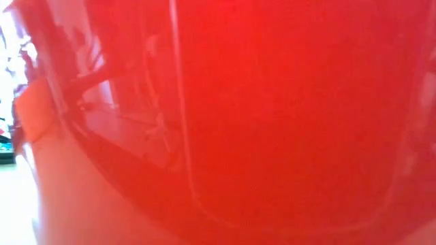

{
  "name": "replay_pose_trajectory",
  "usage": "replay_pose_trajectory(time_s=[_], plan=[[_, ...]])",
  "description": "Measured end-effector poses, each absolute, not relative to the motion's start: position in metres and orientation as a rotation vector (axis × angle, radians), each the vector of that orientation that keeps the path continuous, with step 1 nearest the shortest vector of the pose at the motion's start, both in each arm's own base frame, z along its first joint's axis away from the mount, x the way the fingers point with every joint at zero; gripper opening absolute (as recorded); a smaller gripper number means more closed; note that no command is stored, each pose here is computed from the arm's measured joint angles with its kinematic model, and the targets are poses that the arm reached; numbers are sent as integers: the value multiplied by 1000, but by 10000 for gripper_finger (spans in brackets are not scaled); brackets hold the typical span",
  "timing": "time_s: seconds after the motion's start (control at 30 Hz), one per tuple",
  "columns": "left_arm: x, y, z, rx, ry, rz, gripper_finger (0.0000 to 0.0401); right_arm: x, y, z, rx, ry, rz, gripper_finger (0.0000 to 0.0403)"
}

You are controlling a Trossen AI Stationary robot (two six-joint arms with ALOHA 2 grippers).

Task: Pick & Place Mini bowls
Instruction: Stack the top blue bowl on the blue bowl on the shelf

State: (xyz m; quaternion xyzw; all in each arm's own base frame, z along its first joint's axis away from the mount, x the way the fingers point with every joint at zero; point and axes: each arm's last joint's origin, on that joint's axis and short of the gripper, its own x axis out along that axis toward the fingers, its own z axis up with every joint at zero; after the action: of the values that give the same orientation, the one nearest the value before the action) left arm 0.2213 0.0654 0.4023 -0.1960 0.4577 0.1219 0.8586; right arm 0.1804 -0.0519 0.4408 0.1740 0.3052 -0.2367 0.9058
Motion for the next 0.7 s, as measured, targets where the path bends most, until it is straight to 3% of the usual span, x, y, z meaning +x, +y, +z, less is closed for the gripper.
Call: replay_pose_trajectory(time_s=[0.3, 0.7], plan=[[245, 26, 392, -339, 1023, 103, 0, 181, -52, 441, 360, 632, -489, 79], [279, 25, 360, -299, 1157, 108, 0, 181, -52, 441, 360, 632, -489, 79]])
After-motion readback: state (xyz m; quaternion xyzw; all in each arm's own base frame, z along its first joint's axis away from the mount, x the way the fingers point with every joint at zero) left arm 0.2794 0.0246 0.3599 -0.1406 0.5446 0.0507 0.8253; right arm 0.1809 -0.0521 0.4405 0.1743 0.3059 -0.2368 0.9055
